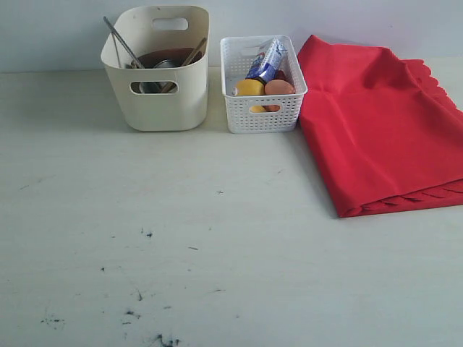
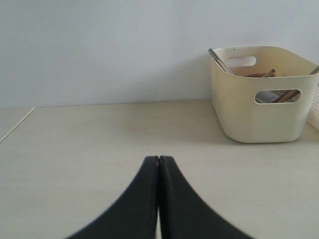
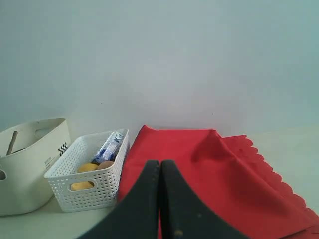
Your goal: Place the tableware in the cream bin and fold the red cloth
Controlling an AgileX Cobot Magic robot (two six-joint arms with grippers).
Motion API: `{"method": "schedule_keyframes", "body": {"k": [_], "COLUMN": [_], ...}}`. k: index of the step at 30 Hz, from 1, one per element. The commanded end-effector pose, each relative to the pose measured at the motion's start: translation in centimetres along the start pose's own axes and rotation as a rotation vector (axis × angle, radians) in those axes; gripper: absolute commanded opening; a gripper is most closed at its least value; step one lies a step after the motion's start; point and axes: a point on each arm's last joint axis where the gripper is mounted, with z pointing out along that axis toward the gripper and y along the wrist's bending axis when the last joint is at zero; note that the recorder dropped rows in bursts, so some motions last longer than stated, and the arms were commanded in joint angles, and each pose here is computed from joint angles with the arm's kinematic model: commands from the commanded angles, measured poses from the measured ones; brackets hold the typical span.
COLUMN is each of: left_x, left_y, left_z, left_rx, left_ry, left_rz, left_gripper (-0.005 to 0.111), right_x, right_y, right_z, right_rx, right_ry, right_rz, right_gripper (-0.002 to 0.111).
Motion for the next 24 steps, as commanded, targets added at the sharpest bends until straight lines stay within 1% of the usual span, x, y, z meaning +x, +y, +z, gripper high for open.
{"method": "schedule_keyframes", "body": {"k": [1, 5, 13, 24], "left_x": [0.06, 0.06, 0.06, 0.06], "left_y": [-0.02, -0.02, -0.02, -0.02], "left_z": [-0.03, -0.03, -0.03, -0.03], "left_rx": [0.001, 0.001, 0.001, 0.001], "left_ry": [-0.004, -0.004, -0.004, -0.004], "left_rz": [-0.006, -0.006, -0.006, -0.006], "left_gripper": [0.001, 0.001, 0.001, 0.001], "right_x": [0.46, 0.7, 0.7, 1.26], "right_y": [-0.15, -0.35, -0.34, -0.41], "right_z": [-0.04, -0.06, -0.06, -0.11], "right_rx": [0.017, 0.05, 0.049, 0.055], "right_ry": [0.036, 0.062, 0.062, 0.123], "right_rz": [-0.047, -0.056, -0.054, -0.053], "right_gripper": [0.0, 0.0, 0.0, 0.0]}}
